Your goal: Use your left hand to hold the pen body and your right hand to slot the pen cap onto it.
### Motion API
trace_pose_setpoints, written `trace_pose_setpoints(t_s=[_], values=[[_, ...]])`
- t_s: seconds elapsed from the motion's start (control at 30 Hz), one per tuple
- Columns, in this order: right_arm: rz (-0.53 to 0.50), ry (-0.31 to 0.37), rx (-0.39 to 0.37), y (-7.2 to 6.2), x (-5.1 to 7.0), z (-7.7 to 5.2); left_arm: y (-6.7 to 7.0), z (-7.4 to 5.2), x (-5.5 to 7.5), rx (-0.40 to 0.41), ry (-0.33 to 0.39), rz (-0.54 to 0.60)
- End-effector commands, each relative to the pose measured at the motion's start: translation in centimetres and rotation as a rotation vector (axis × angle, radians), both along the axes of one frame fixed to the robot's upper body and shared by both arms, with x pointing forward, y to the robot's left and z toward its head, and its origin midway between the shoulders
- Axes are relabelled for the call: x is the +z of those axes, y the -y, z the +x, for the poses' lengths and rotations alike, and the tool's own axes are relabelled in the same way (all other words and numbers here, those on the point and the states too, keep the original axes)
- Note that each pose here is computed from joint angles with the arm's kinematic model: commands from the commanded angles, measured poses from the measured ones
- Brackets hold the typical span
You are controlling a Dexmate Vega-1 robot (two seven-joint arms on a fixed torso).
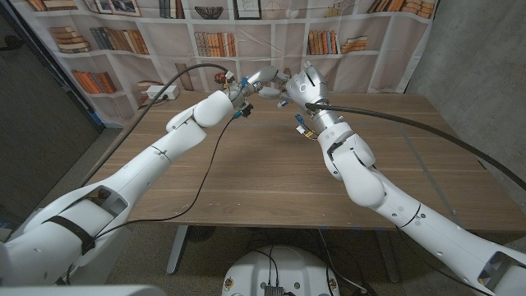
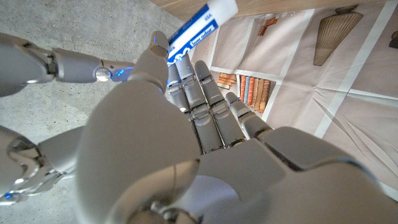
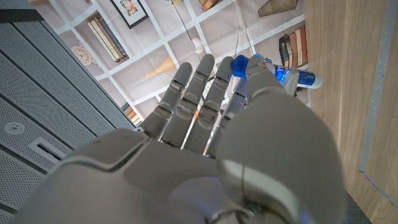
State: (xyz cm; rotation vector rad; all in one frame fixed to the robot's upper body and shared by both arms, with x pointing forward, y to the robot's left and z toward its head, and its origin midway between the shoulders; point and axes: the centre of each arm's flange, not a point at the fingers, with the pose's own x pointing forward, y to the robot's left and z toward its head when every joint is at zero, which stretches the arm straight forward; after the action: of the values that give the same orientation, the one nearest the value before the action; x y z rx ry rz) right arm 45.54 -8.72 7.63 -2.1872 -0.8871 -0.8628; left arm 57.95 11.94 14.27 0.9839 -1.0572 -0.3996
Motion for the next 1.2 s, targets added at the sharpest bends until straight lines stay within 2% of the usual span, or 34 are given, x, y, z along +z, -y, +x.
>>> trace_pose_setpoints(t_s=[0.03, 0.57, 1.2], values=[[0.008, -0.009, 0.017, -0.2, 0.0, -0.1, 0.2, -0.2, -0.1, -0.009, 0.002, 0.009], [0.000, -0.014, 0.053, 0.0, 0.5, -0.1, 0.3, -0.2, -0.1, -0.013, -0.012, 0.058], [0.002, -0.081, 0.040, 0.6, 1.6, -0.1, -0.1, -0.2, 0.1, -0.015, 0.007, 0.040]])
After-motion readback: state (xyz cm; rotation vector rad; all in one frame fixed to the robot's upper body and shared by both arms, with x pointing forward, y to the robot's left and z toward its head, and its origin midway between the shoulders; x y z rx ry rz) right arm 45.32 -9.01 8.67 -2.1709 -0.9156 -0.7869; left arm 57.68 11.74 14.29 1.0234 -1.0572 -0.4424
